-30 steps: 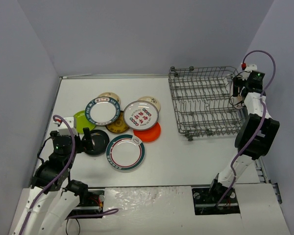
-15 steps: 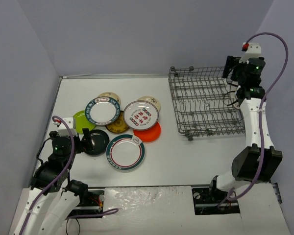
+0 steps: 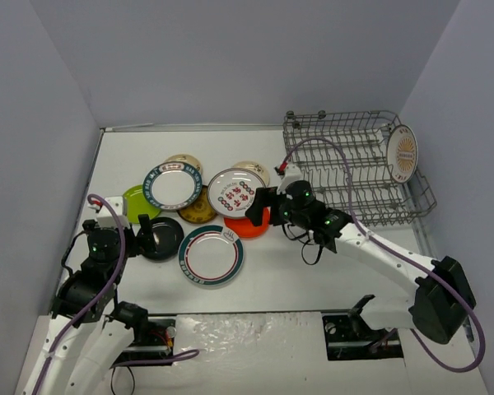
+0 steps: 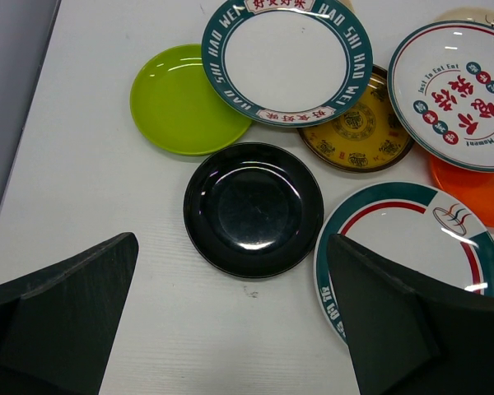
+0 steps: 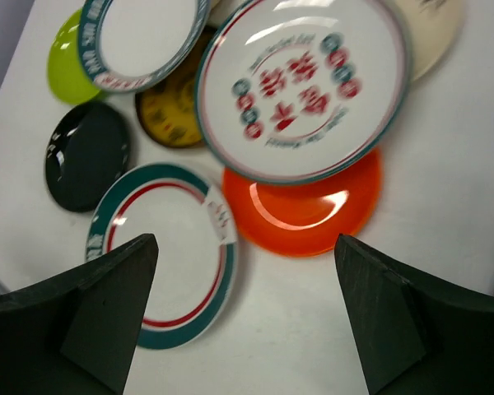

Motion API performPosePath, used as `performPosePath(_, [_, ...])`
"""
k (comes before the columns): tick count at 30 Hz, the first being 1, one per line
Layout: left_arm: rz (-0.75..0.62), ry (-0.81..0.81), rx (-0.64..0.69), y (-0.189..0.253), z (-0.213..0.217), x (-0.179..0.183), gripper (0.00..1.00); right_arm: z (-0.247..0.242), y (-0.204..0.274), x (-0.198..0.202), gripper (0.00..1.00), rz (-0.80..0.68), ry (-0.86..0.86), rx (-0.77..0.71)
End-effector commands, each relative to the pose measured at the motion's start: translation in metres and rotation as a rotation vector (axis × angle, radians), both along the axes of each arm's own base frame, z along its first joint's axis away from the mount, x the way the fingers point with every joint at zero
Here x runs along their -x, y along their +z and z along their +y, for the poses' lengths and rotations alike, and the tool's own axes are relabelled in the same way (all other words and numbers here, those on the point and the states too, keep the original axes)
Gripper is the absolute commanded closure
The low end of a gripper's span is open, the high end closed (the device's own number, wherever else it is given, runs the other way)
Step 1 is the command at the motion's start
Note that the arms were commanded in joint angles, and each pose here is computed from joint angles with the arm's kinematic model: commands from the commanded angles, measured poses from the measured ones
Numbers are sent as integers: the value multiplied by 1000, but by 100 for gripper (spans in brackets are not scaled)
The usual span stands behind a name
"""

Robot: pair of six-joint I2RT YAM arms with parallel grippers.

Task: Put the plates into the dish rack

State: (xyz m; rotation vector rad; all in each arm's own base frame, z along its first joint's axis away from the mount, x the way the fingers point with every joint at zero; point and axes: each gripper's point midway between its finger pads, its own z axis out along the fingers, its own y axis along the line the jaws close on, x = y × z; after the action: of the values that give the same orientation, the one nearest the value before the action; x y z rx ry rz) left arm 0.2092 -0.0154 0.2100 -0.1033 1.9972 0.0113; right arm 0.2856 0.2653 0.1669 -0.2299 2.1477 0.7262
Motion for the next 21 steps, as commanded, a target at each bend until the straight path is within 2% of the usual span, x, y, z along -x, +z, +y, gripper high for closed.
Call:
performPosePath(1, [-54, 3, 18, 20, -4, -12, 3, 43, -5, 26, 15, 71, -30, -245])
performPosePath(6, [-48, 13, 16, 20, -2, -12, 3, 51, -42, 47, 15, 167, -22, -297])
performPosePath(10, [-59, 13, 21, 21, -2, -11, 3, 53, -76, 63, 15, 241, 18, -278])
performPosePath(21, [-40, 17, 13, 18, -2, -12, 3, 68, -107, 66, 19, 317, 30, -297])
